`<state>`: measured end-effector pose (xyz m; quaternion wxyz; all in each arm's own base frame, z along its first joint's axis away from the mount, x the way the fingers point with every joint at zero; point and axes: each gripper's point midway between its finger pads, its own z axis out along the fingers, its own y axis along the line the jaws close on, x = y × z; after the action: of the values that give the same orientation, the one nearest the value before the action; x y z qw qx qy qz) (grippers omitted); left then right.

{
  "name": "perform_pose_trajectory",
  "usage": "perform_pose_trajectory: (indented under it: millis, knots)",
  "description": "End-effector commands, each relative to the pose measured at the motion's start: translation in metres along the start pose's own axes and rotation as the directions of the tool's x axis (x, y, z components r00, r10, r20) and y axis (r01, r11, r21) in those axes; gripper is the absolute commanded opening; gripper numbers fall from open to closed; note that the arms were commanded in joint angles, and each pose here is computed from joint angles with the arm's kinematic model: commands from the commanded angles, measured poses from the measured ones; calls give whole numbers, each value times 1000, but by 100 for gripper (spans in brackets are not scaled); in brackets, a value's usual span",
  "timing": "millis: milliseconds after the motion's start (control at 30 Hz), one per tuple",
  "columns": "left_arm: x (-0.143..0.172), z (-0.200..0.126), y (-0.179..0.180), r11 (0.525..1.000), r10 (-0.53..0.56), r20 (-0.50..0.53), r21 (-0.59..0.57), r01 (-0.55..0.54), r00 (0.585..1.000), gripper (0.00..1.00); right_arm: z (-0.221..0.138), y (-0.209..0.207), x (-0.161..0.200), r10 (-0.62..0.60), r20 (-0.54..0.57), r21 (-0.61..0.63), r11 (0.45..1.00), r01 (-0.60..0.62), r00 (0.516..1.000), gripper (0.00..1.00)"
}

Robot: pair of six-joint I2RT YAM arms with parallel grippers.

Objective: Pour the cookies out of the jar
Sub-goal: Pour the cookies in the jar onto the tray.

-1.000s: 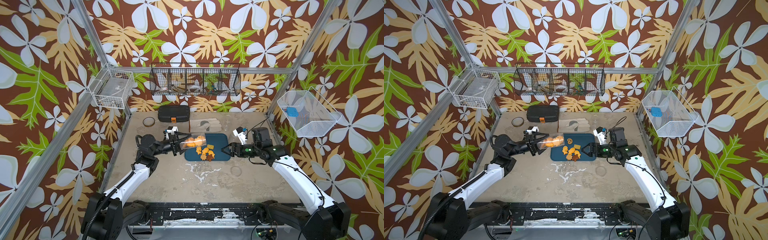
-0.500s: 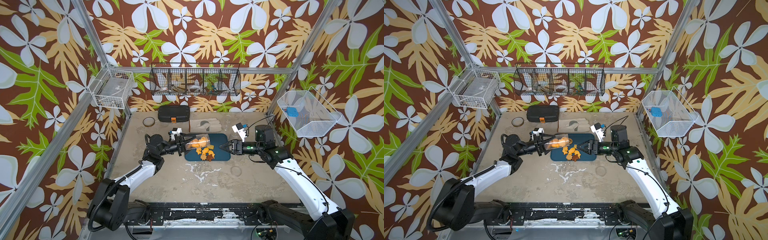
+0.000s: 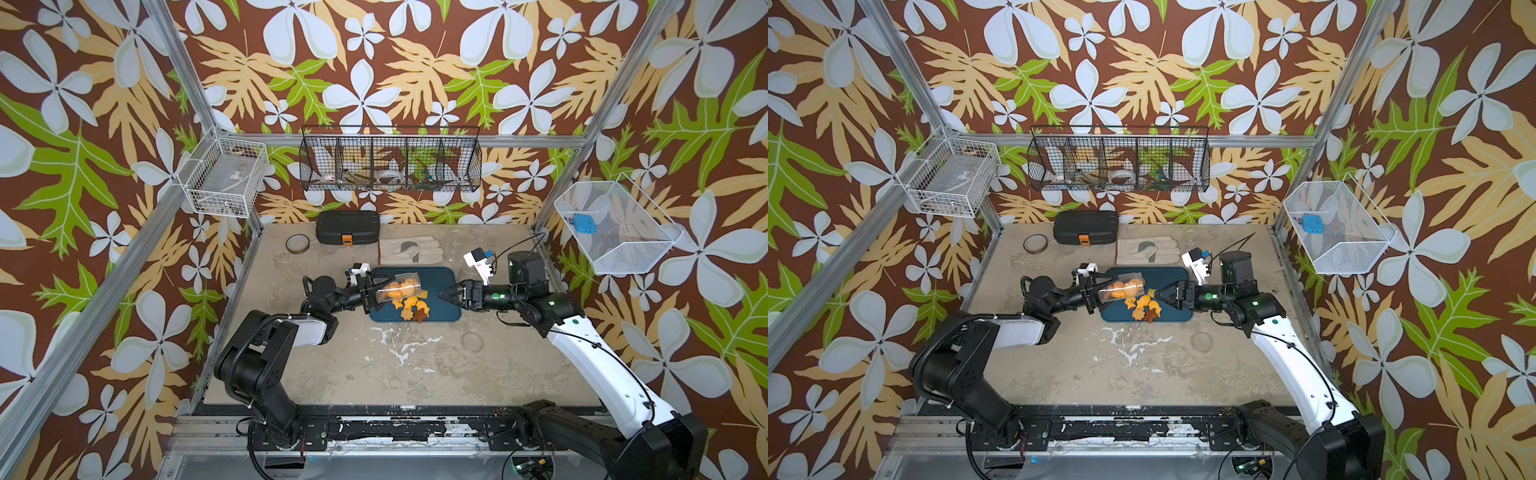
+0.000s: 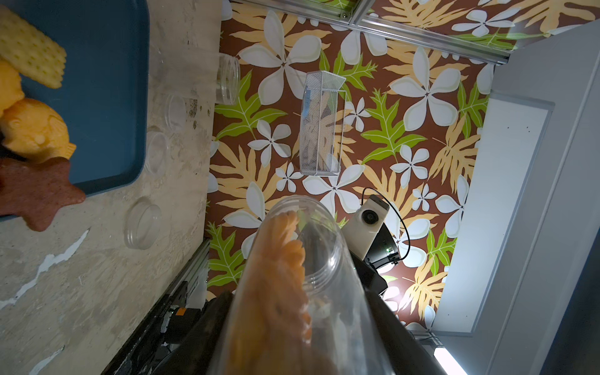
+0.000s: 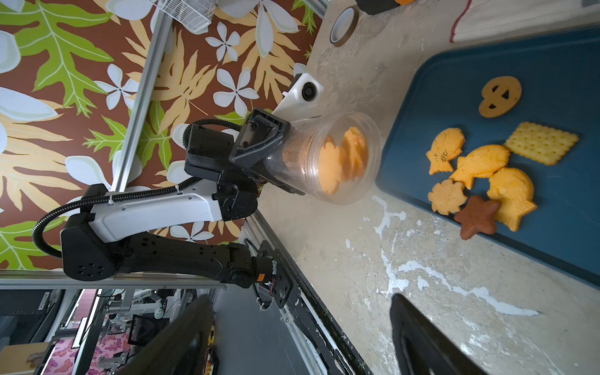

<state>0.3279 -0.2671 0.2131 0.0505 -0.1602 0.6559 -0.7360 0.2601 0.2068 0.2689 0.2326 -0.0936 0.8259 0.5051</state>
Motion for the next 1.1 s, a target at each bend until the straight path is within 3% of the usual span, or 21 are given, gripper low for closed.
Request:
perform_pose_trajectory:
  millis: [0, 533, 1067]
  knots:
    - [10, -1, -13, 994, 65, -53, 88, -61, 996, 49, 1, -12, 3, 9, -1, 33, 999, -9, 1000, 85]
    - [-16, 7, 50, 999, -27, -70, 31, 29, 997, 49, 10, -50, 22, 64, -15, 102, 993, -62, 998, 85]
    - [-39, 0, 73, 998, -30, -9, -51, 30, 999, 48, 15, -62, 21, 86, -11, 129, 988, -84, 996, 85]
